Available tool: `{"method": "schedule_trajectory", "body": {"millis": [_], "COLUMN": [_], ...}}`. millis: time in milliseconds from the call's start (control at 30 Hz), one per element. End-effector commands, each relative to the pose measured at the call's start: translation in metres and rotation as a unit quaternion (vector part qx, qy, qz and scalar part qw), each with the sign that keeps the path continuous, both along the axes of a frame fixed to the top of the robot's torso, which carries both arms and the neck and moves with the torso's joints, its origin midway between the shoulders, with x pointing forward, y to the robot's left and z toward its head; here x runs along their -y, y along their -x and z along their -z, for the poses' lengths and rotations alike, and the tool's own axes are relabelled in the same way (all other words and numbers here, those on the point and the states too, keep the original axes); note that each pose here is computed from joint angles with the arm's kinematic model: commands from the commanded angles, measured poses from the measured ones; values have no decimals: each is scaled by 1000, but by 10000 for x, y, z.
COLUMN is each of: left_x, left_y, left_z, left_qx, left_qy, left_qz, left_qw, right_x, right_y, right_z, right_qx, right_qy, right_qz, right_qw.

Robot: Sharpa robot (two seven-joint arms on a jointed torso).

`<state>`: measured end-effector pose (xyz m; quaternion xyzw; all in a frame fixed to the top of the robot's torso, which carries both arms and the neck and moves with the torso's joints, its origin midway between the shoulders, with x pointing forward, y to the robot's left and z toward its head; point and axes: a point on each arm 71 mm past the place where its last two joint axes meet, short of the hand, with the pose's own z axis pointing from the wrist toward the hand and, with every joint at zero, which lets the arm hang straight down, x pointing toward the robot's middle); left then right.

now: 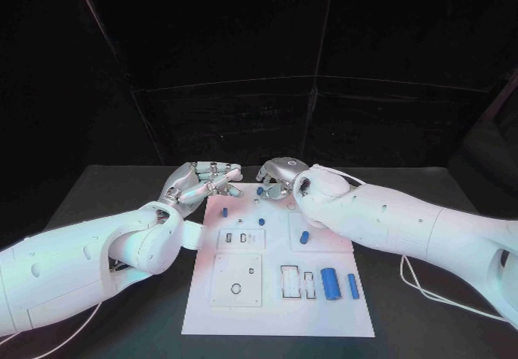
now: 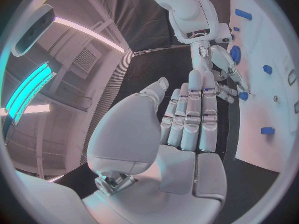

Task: Assemble the parts on the task board

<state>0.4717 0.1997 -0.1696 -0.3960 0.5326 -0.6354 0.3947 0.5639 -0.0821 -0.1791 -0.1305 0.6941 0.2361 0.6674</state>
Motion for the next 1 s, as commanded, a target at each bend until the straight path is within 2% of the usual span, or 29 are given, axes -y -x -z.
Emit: {"method": "schedule_trajectory", "body": {"millis": [33,167,267,433,667,800,1000], "left_x": [-7,-39,-58,-79,-82,-72,-67], "left_y": [3,5,7,4,-4,-10,-21], "left_z": [-19,-21,-24,-26,-23,-20,-15], "left_qx": [5,5,5,4,2,2,1], "left_qy": [2,1,1,1,2,3,3], "left_qz": [5,3,2,0,-1,0,0], "left_qw": [1000,1000,1000,1000,1000,1000,1000], "right_x": [130,368,597,956,1350,1419,1367], "right_y": [46,120,181,256,280,273,223], "right_z": [-76,-106,-162,-236,-201,-185,-140], "right_qx": [20,13,-3,-55,-111,-121,-132], "right_qy": [-31,-53,-86,-122,-109,-100,-79], "right_qz": [8,22,43,83,134,145,151], "right_qw": [999,998,995,988,979,977,976]}}
